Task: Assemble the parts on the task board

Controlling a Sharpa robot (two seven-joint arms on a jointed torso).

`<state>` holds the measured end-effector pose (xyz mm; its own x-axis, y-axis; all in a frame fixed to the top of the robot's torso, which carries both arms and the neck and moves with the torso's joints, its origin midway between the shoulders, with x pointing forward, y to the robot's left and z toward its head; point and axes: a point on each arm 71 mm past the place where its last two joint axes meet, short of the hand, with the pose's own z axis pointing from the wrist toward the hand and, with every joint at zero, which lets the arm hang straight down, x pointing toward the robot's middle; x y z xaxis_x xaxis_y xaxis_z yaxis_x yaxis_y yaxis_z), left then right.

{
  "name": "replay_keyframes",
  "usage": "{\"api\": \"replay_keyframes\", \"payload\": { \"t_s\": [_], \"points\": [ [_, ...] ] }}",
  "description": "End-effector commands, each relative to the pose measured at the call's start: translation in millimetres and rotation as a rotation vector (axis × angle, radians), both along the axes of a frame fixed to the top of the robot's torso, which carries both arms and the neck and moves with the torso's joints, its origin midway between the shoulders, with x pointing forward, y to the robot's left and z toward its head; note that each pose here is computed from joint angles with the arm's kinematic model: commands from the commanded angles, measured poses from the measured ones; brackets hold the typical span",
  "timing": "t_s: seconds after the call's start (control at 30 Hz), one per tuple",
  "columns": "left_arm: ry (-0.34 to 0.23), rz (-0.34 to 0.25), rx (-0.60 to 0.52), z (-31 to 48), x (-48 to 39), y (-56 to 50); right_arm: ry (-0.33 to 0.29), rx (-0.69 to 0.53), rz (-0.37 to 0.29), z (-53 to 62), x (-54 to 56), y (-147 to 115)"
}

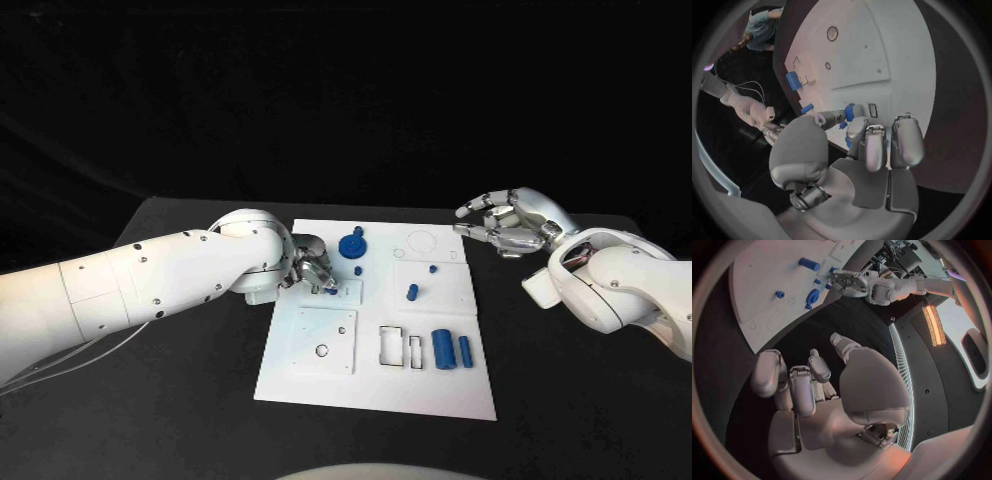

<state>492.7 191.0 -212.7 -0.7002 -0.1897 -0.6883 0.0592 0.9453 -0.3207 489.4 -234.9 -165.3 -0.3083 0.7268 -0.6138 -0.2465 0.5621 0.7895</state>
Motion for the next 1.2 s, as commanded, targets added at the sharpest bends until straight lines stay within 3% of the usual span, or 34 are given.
{"api": "replay_keyframes", "payload": {
  "t_s": [0.03,1.2],
  "points": [
    [0.012,-0.006,0.004,-1.7,-0.7,-0.8,0.006,0.000,0.014,-0.7,-0.5,0.8],
    [0.020,-0.011,0.008,-2.6,0.0,-1.7,0.005,0.000,0.014,-1.4,-0.2,0.6]
  ]
}}
